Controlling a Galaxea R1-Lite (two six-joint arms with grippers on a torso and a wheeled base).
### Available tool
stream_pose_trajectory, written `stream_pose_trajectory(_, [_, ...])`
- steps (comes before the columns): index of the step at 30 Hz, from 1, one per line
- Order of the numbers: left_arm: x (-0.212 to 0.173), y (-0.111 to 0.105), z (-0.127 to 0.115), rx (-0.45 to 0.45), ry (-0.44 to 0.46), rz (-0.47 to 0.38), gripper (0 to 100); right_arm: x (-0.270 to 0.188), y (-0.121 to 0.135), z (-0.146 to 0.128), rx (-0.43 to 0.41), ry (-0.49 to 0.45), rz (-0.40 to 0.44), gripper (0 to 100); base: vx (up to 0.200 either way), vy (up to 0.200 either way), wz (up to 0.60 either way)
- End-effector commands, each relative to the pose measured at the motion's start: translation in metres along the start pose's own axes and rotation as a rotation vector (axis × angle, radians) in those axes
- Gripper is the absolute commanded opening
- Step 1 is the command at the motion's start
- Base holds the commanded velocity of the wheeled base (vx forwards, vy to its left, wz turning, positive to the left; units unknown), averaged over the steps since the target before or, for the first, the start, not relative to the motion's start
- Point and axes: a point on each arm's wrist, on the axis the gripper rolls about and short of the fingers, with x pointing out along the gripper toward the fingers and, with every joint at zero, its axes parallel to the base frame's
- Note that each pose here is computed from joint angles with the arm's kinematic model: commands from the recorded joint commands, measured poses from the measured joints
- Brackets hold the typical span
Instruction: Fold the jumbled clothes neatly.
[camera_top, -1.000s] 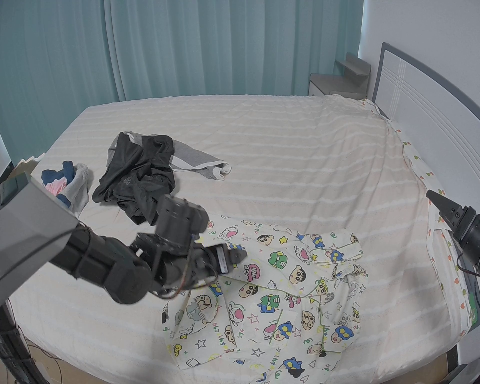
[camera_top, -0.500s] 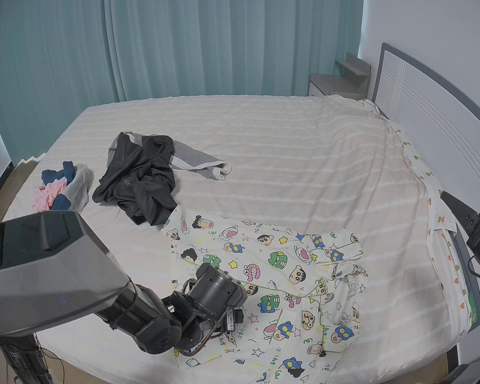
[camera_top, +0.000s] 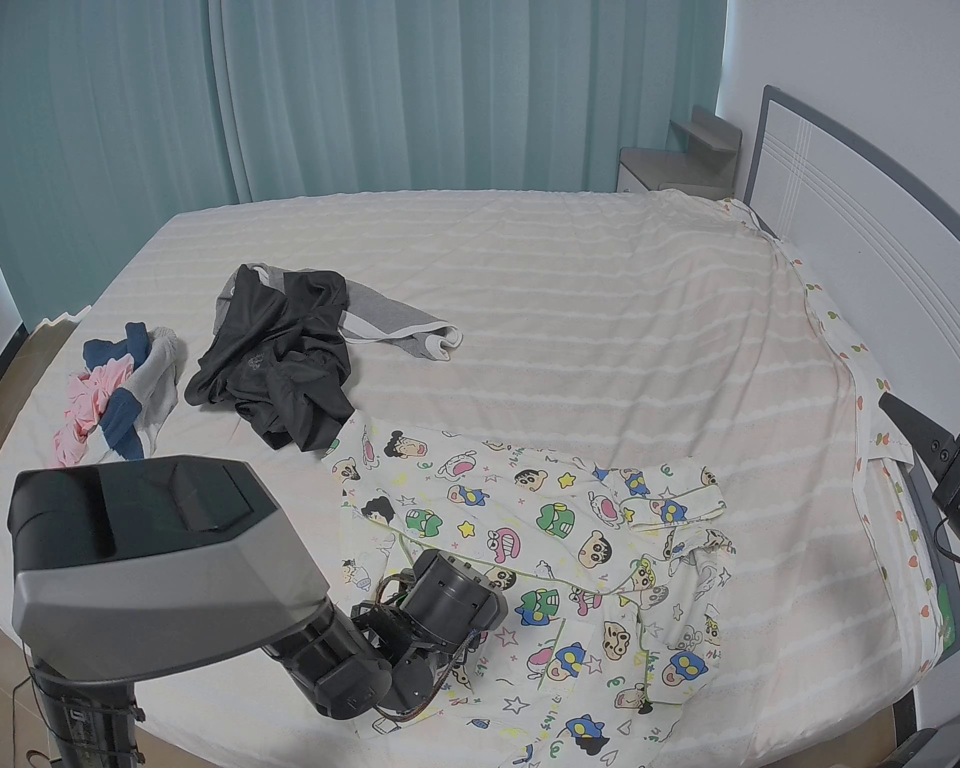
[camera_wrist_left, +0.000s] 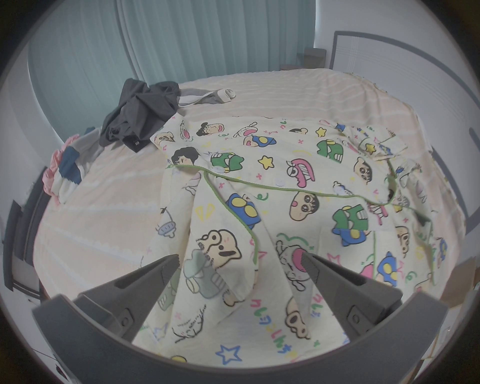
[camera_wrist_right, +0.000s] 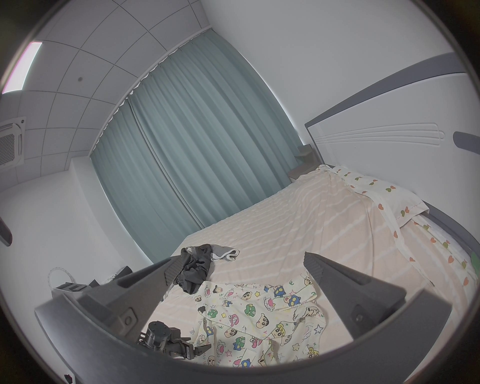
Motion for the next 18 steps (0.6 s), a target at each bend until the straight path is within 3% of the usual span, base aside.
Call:
stream_pose_trajectory(1, [0.0116, -0.0028, -0.0076, 0.036, 0.003, 0.035, 100, 0.0004, -0.0002, -0.0003, 0.000, 0.002, 0.000, 100, 0.000, 0.000, 0.00])
stream_pose_trajectory(18, [0.0161, -0.0010, -0.0097, 0.090, -0.020, 0.108, 100, 0.0002, -0.0004, -0.0007, 0.000, 0.004, 0.000, 100, 0.000, 0.000, 0.00])
